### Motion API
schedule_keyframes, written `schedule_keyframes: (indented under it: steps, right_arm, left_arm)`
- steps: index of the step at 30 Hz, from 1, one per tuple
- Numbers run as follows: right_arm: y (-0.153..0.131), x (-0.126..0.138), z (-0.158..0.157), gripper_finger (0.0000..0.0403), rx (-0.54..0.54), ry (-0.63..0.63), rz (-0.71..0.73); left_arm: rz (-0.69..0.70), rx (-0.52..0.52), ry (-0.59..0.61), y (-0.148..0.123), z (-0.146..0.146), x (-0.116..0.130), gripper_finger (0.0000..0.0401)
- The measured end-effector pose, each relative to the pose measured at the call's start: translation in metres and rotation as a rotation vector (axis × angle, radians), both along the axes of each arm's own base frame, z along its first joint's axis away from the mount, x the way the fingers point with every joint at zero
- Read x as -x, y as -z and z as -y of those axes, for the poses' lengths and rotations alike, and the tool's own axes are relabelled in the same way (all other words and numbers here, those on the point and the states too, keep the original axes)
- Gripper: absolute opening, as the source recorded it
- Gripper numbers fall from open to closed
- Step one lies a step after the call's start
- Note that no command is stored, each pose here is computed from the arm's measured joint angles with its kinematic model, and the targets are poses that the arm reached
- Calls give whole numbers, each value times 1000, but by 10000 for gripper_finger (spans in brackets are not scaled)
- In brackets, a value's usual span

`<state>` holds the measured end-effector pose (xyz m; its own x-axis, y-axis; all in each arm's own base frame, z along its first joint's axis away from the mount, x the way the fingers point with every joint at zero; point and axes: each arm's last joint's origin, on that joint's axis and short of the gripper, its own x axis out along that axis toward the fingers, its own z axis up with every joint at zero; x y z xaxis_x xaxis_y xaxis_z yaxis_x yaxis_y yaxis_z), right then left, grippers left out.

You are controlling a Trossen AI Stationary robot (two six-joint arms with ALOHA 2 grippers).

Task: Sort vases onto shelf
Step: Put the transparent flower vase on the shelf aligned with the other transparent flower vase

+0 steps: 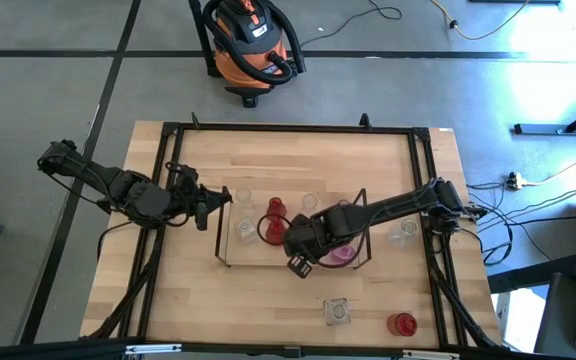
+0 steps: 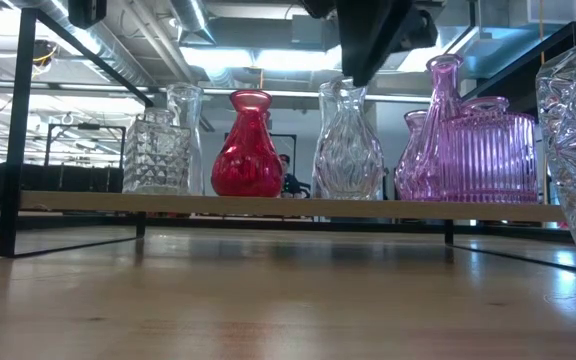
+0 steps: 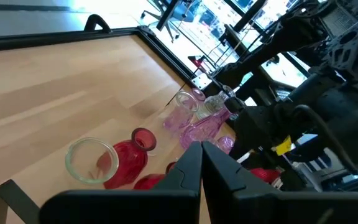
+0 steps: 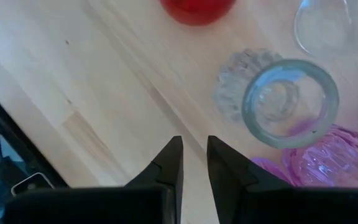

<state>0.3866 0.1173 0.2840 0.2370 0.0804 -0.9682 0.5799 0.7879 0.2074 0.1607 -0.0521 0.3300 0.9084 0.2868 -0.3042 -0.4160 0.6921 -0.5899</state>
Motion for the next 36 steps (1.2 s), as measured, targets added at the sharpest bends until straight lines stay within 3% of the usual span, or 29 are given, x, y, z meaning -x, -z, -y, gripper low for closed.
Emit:
schedule_keyframes:
  steps: [15,26,31,36]
  right_arm:
    - [7,-2,11,55,67,58,1]
    - [7,0,12,55,49,52,-36]
    - [-8,8,14,55,34,57,-6]
    - [-42,34,22,55,59,97,42]
  left_arm:
    - [0,0,0,0,0,0,0]
    - [0,-1,1,0,0,0,0]
    - [0,-1,1,0,0,0,0]
    - [0,-1,1,0,0,0,0]
